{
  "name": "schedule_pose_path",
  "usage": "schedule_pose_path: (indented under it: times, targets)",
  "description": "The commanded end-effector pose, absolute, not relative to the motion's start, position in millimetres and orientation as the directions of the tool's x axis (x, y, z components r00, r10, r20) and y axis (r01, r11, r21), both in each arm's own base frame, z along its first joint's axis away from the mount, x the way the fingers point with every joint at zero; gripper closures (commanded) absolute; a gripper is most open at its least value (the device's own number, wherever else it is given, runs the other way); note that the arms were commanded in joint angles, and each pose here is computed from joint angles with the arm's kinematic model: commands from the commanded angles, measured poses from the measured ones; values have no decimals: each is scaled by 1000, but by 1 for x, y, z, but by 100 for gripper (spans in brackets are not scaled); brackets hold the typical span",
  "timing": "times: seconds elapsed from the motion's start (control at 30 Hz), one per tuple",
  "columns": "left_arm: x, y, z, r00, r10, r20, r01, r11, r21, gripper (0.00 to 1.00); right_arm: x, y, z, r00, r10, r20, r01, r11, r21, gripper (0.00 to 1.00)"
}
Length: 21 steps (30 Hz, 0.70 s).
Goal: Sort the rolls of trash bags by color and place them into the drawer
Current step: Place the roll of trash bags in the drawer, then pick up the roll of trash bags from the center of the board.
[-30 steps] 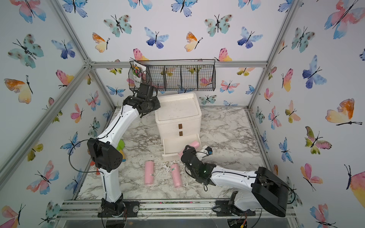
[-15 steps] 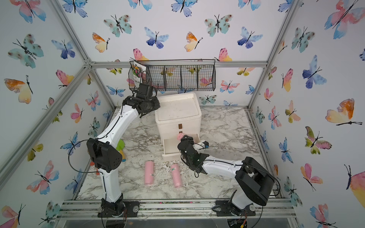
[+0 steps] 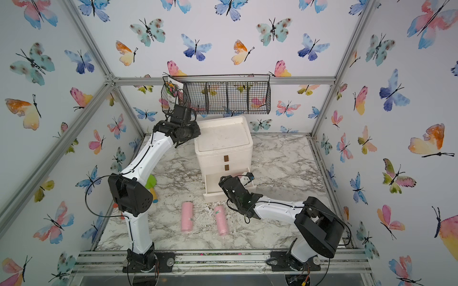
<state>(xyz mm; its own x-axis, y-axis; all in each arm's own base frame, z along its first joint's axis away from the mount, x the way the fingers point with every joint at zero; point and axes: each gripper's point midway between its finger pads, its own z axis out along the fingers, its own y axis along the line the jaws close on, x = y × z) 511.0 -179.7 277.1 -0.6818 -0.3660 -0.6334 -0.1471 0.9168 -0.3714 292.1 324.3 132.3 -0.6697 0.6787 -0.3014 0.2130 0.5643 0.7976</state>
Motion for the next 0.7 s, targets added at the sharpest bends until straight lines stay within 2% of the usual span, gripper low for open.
schedule_pose_path:
  times: [0.0, 0.1, 0.23, 0.47, 0.67]
  targets:
    - [497, -182, 274, -721, -421, -550, -184, 882, -434, 100, 263, 344, 111, -857, 240, -456, -55, 838, 544, 26]
    - [496, -183, 271, -725, -423, -543, -186, 880, -436, 100, 238, 340, 80, -903, 34, -428, -149, 910, 386, 25]
    - [495, -182, 269, -726, -424, -541, -193, 881, -432, 100, 203, 336, 58, -905, -115, -410, -241, 932, 272, 25]
    - [497, -183, 270, -725, -425, -542, -192, 880, -435, 100, 164, 325, 42, -904, -205, -374, -293, 936, 195, 26]
    - [497, -184, 269, -728, -424, -538, -192, 880, -435, 100, 154, 316, 33, -903, -235, -360, -300, 945, 134, 26]
